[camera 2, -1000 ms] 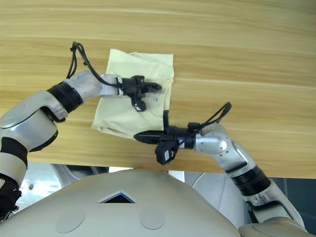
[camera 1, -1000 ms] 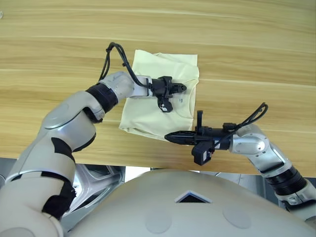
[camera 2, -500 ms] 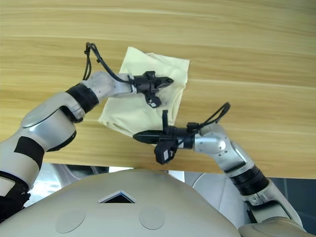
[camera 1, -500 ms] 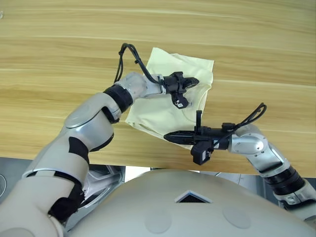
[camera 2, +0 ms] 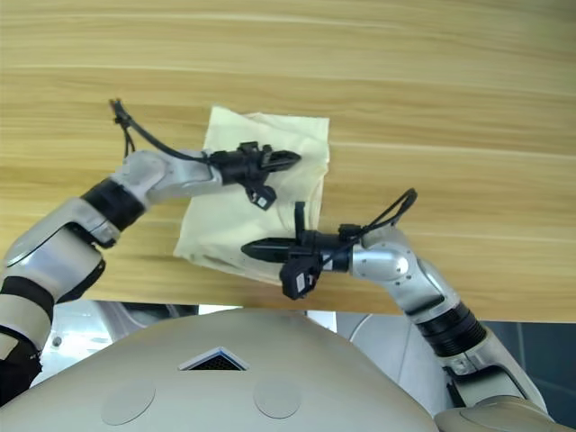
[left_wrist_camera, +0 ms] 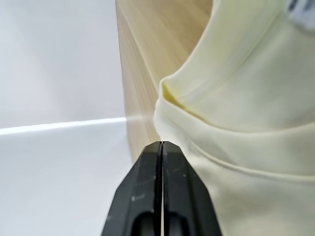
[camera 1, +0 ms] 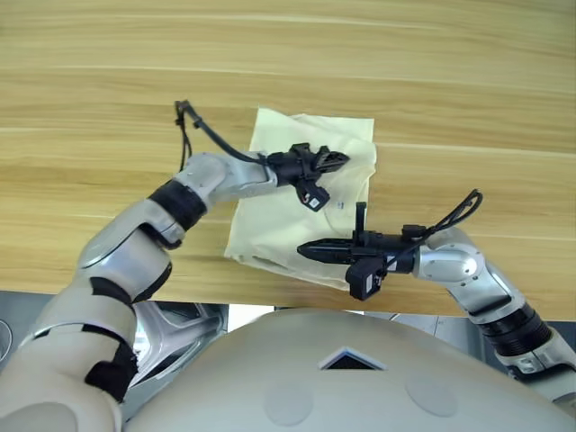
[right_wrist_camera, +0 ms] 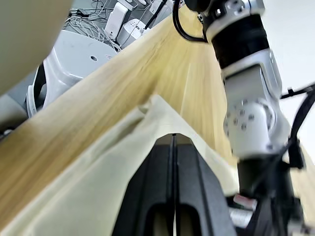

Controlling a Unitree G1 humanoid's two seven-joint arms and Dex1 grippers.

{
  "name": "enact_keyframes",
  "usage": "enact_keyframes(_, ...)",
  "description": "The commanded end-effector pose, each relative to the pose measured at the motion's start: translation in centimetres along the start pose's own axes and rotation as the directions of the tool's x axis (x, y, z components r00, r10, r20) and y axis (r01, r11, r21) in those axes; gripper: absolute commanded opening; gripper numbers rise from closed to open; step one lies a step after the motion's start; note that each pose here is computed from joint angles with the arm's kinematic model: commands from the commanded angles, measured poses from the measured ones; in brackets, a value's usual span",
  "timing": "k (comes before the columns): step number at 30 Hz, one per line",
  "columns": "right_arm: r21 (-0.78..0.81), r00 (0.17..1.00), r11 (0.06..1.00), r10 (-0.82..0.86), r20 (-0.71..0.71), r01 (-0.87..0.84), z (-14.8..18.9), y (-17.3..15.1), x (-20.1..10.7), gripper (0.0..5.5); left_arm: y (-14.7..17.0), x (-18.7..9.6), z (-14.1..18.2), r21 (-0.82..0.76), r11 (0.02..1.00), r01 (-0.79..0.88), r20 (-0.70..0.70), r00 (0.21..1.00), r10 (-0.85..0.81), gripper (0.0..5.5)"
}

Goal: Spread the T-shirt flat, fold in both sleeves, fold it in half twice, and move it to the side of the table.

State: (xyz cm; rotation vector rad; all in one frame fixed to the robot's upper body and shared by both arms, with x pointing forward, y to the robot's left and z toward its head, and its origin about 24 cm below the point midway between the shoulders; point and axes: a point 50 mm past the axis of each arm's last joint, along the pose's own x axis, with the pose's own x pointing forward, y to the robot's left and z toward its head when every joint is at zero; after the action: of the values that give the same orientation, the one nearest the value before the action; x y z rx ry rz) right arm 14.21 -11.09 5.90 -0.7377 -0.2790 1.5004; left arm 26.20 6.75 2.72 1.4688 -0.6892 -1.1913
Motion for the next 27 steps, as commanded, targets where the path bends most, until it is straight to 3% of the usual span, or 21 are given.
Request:
enact_keyframes(1, 0.008, 0.995, 1.000, 0.014, -0.094, -0.014, -1.5, 0.4, 0.0, 0.00, 2.9, -2.3, -0.7, -0.037, 0.994, -0.106, -0.045, 0.994, 0.104, 0.03)
enact_keyframes(5, 0.017, 0.979, 0.999, 0.031, -0.202, -0.028, -3.5, 0.8, 0.1, 0.00, 5.1, -4.6, -1.5, -0.102, 0.967, -0.233, -0.092, 0.970, 0.224, 0.03)
enact_keyframes(11, 0.036, 0.962, 0.998, 0.051, -0.269, -0.043, -4.8, 1.5, -0.4, 0.00, 6.6, -6.5, -2.8, -0.072, 0.947, -0.314, -0.157, 0.941, 0.300, 0.03)
enact_keyframes(17, 0.071, 0.940, 0.995, 0.092, -0.328, -0.073, -5.8, 2.3, -1.9, 0.00, 6.8, -8.2, -3.6, -0.063, 0.947, -0.316, -0.204, 0.933, 0.297, 0.03)
enact_keyframes(27, 0.076, 0.919, 0.994, 0.097, -0.383, -0.074, -5.8, 2.2, -4.7, 0.00, 5.6, -8.2, -3.8, -0.089, 0.955, -0.284, -0.232, 0.938, 0.257, 0.03)
